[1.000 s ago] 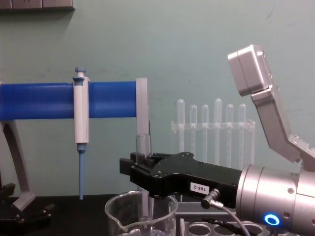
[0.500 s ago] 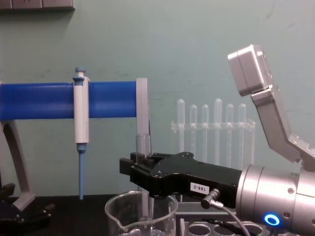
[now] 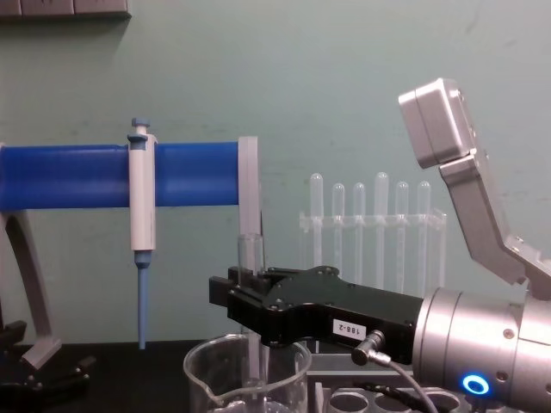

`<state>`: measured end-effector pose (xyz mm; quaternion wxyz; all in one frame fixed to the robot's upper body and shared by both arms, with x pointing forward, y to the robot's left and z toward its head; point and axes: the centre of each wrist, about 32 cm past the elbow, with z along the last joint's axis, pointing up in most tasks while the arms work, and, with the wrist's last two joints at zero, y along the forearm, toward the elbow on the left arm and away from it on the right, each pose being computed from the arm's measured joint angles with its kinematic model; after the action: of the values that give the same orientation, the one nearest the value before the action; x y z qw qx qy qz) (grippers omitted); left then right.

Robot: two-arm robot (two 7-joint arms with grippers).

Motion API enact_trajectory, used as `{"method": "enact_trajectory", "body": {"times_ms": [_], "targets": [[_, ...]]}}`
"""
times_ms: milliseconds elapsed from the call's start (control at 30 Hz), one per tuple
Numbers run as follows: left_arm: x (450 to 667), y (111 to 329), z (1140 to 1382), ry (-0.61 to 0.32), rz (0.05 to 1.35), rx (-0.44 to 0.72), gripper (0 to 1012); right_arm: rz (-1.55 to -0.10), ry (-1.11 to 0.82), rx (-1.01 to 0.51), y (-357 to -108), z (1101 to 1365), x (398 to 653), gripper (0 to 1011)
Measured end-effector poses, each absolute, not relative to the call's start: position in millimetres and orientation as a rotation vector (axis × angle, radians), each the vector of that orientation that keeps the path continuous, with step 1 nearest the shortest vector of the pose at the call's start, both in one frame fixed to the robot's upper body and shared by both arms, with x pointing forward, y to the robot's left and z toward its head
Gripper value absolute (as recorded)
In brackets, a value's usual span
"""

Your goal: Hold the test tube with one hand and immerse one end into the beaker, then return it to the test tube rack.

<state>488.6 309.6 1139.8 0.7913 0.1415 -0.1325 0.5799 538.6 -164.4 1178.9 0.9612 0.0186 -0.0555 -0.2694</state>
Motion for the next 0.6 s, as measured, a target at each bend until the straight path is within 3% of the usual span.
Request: {"method": "enact_trajectory", "body": {"times_ms": [600], "targets": [[488.6, 309.6, 1139.8, -0.285, 1.248, 0.304, 1000, -0.546, -0.112, 0.038, -164.4, 1178.9, 538.6, 224]]}}
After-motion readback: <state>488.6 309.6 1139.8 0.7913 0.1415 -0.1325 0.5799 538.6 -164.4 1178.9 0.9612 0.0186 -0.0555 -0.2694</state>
